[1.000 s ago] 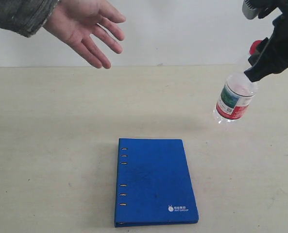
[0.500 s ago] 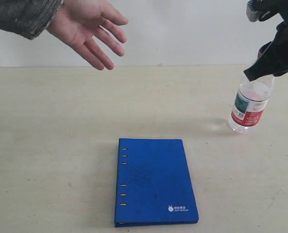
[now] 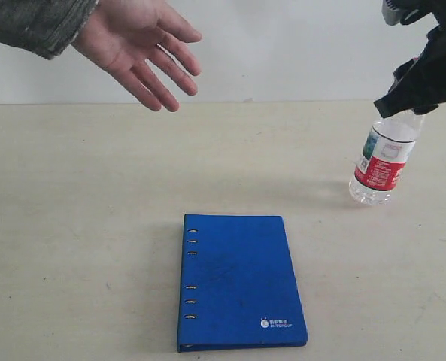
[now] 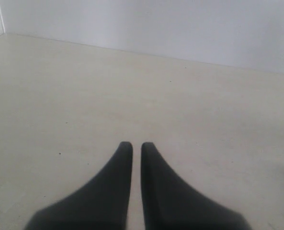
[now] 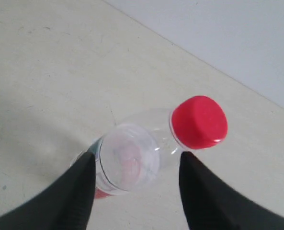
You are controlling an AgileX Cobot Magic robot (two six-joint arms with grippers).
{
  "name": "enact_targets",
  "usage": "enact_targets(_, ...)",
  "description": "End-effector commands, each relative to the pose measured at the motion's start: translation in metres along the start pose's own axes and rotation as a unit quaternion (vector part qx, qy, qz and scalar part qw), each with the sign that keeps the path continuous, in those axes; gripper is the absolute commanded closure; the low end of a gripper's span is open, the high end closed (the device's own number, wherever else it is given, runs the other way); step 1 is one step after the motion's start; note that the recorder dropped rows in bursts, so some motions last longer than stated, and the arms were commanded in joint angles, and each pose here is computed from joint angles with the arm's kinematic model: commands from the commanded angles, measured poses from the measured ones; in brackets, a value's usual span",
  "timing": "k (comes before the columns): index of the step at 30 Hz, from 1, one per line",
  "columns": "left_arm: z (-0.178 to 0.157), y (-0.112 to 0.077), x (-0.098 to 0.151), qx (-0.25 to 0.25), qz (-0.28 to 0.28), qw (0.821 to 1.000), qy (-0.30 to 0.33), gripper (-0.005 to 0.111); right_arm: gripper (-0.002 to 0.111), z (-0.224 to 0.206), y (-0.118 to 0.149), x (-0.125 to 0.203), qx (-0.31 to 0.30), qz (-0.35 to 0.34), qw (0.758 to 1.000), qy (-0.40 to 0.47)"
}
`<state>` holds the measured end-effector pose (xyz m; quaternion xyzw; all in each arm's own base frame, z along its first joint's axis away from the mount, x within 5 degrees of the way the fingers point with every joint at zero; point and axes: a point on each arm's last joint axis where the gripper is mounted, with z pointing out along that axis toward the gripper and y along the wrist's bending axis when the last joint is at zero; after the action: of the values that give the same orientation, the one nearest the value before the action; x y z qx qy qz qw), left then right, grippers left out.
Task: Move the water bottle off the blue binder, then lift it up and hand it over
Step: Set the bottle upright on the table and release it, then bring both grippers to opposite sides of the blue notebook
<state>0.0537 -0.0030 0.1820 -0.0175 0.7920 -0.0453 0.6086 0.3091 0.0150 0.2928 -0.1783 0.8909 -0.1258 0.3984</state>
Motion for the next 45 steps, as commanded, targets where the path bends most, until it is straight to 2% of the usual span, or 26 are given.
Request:
enact_targets(1,0.000,0.000,-0.001,-0.002,0.002,1.000,-0.005,0.100,0.060,-0.001,-0.002,-0.002,0.004,0.003,1.000,-0.010)
enact_targets(5,0.000,0.000,-0.001,-0.002,0.002,1.000,-0.005,0.100,0.060,-0.010,-0.007,-0.013,0.013,0.003,0.999,-0.045)
enact_targets(9,0.000,0.000,-0.001,-0.002,0.002,1.000,-0.005,0.100,0.060,-0.047,-0.023,-0.040,0.039,0.014,0.993,-0.113)
enact_targets(13,0.000,0.000,-0.001,-0.002,0.002,1.000,-0.005,0.100,0.060,-0.092,-0.033,-0.061,0.032,0.077,0.979,-0.184)
enact_targets(14,0.000,0.000,-0.001,-0.002,0.002,1.000,-0.005,0.100,0.060,-0.113,-0.030,-0.065,0.005,0.098,0.975,-0.199)
enact_targets(15,0.000,0.000,-0.001,-0.002,0.002,1.000,-0.005,0.100,0.060,-0.120,-0.024,-0.065,-0.015,0.089,0.977,-0.193)
enact_targets(17,0.000,0.000,-0.001,-0.002,0.002,1.000,-0.005,0.100,0.060,-0.128,0.013,-0.054,-0.144,0.031,0.983,-0.110)
enact_targets(18,0.000,0.000,-0.001,-0.002,0.002,1.000,-0.005,0.100,0.060,-0.130,0.031,-0.044,-0.215,0.017,0.975,-0.059)
enact_targets(19,0.000,0.000,-0.001,-0.002,0.002,1.000,-0.005,0.100,0.060,-0.130,0.055,-0.030,-0.293,-0.013,0.956,-0.005)
enact_targets(23,0.000,0.000,-0.001,-0.002,0.002,1.000,-0.005,0.100,0.060,-0.107,0.094,0.013,-0.357,-0.013,0.930,0.085)
enact_targets(26,0.000,0.000,-0.004,0.001,-0.004,1.000,-0.021,0.100,0.060,-0.090,0.114,0.051,-0.394,0.022,0.908,0.139)
enact_targets(27,-0.001,-0.002,-0.009,0.014,-0.051,0.997,-0.049,0.100,0.060,-0.086,0.121,0.059,-0.408,0.034,0.902,0.141)
enact_targets(28,-0.002,-0.005,-0.016,0.040,-0.169,0.981,-0.083,0.100,0.060,-0.083,0.125,0.066,-0.414,0.043,0.898,0.140)
enact_targets(30,-0.003,-0.007,-0.023,0.078,-0.352,0.927,-0.105,0.100,0.060,-0.075,0.130,0.080,-0.409,0.059,0.899,0.147)
enact_targets(32,-0.004,-0.008,-0.022,0.093,-0.412,0.902,-0.095,0.100,0.060,-0.072,0.132,0.088,-0.405,0.063,0.899,0.155)
enact_targets(34,-0.003,-0.012,-0.019,0.104,-0.435,0.892,-0.068,0.100,0.060,-0.069,0.133,0.095,-0.397,0.070,0.901,0.159)
enact_targets(37,-0.003,-0.016,-0.013,0.111,-0.432,0.895,-0.030,0.100,0.060,-0.062,0.134,0.103,-0.374,0.091,0.910,0.153)
enact_targets(41,-0.005,-0.030,-0.001,0.148,-0.465,0.870,0.071,0.100,0.060,-0.049,0.134,0.107,-0.338,0.147,0.919,0.140)
enact_targets(43,-0.007,-0.034,-0.002,0.172,-0.475,0.859,0.082,0.100,0.060,-0.043,0.136,0.109,-0.336,0.159,0.916,0.149)
enact_targets(45,-0.006,-0.036,-0.004,0.183,-0.459,0.866,0.081,0.100,0.060,-0.035,0.141,0.111,-0.338,0.169,0.910,0.170)
